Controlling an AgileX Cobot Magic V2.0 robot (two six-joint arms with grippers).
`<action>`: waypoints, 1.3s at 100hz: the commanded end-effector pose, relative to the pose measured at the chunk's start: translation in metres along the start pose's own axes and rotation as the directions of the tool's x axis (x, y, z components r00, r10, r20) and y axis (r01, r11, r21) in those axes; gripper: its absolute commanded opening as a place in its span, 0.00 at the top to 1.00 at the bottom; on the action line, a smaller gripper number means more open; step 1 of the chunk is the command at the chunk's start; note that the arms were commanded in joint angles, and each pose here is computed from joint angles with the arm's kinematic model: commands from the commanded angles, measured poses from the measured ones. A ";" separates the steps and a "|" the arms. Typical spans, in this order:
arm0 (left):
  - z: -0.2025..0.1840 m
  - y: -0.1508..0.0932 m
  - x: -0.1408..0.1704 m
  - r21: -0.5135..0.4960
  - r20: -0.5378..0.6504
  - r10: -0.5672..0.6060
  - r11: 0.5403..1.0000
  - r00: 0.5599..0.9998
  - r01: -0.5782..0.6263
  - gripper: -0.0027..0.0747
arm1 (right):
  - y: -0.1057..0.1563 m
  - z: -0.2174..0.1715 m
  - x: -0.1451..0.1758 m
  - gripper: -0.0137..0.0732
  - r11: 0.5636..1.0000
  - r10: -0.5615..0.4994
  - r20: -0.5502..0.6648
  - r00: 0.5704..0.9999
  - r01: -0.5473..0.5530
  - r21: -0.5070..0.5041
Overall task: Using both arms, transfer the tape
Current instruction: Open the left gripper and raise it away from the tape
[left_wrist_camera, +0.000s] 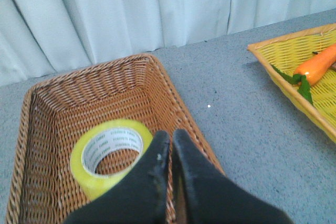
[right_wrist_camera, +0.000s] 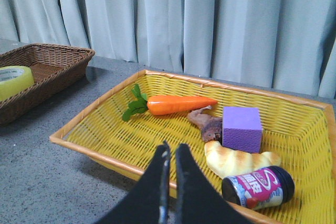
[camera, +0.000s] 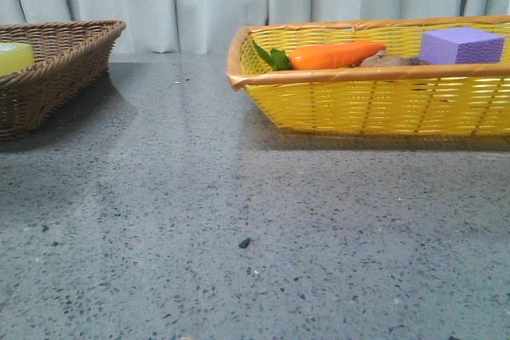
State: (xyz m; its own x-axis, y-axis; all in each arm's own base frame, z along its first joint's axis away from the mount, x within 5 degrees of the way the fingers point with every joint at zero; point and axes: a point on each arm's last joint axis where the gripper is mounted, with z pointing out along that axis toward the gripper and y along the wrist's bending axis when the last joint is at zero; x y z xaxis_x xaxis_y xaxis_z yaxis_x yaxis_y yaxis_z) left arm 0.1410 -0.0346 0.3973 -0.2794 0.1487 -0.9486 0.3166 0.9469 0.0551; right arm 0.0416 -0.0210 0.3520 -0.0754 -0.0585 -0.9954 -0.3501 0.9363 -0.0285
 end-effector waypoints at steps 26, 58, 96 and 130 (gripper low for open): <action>-0.046 -0.008 0.059 -0.074 0.291 -0.023 0.996 0.957 0.046 0.99 | -0.003 -0.001 0.005 0.93 0.998 -0.052 0.057 0.997 0.050 0.024; -0.056 -0.013 0.097 -0.077 0.312 -0.019 0.996 0.950 0.046 0.99 | -0.002 -0.001 0.006 0.93 0.998 -0.052 0.053 0.997 0.051 0.022; -0.046 -0.014 0.112 -0.071 0.256 -0.029 0.996 0.966 0.049 0.99 | -0.002 -0.001 0.006 0.93 0.998 -0.052 0.053 0.997 0.051 0.022; -0.044 -0.014 0.116 -0.069 0.241 -0.031 0.996 0.970 0.049 0.99 | -0.002 -0.001 0.006 0.93 0.998 -0.052 0.053 0.997 0.051 0.022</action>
State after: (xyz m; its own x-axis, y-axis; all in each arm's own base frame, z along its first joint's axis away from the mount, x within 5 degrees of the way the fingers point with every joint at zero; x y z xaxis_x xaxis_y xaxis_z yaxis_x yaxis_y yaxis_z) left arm 0.0627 -0.0193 0.2870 -0.1361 0.0842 -0.9871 0.2607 0.9643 0.0463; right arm 0.0407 -0.0247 0.3345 -0.0847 -0.0788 -0.9933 -0.3313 0.9424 -0.0465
